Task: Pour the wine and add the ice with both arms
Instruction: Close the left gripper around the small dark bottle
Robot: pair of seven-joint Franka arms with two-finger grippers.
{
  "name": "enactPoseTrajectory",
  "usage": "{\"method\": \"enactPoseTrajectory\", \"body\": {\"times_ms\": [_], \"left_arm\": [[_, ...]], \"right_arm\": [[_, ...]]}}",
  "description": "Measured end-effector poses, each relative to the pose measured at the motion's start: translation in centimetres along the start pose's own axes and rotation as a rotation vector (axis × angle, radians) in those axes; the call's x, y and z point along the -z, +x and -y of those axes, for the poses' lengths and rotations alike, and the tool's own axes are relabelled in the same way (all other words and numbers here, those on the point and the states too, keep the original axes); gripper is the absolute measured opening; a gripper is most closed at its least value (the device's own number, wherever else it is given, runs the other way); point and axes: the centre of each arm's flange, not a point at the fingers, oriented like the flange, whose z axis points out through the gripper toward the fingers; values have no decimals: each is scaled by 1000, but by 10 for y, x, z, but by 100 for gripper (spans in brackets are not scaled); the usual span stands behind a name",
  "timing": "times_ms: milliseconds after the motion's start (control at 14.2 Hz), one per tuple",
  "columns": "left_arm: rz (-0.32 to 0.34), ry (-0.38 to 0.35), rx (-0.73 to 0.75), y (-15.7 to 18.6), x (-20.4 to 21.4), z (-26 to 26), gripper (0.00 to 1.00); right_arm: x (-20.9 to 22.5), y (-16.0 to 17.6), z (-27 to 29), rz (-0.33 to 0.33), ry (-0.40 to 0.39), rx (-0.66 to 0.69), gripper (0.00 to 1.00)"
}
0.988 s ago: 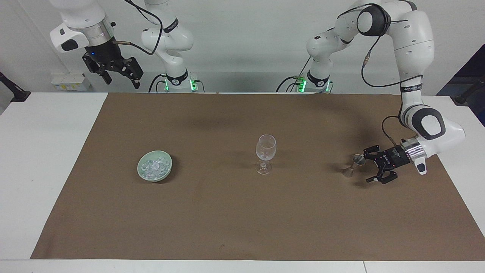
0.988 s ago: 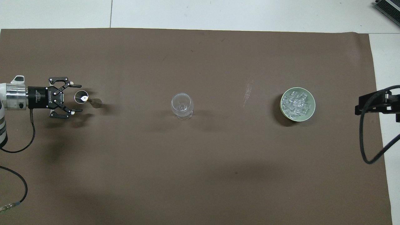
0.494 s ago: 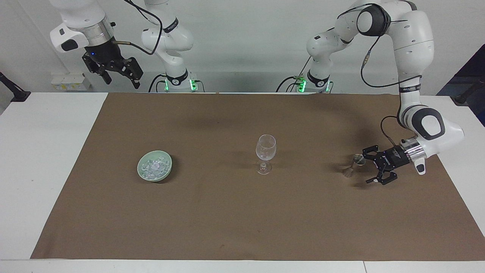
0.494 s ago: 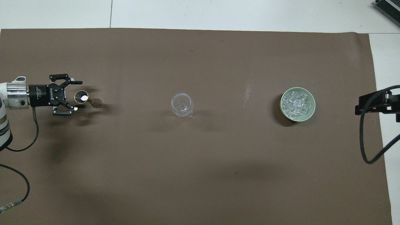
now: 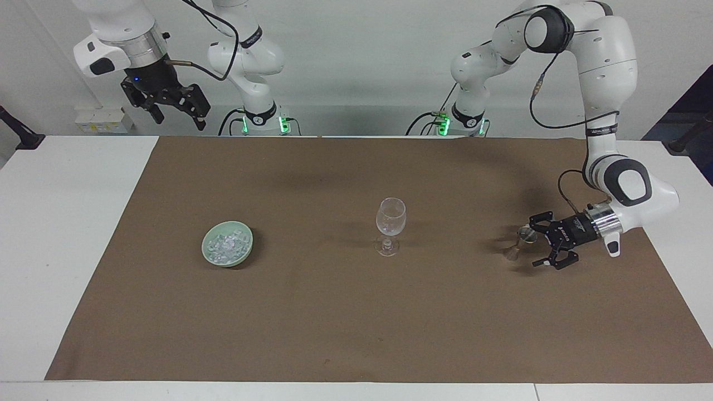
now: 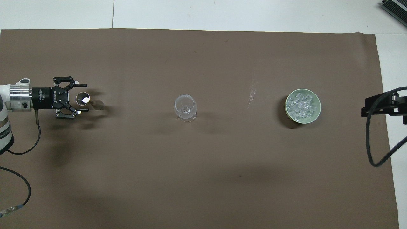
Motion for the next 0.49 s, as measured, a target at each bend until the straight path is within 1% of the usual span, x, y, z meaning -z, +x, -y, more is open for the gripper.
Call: {"method": "enactPoseTrajectory", "body": {"times_ms": [494], "left_arm": [[10,13,2,0,-3,2,100]], "right_arm": [[0,0,0,1,0,0,100]]}}
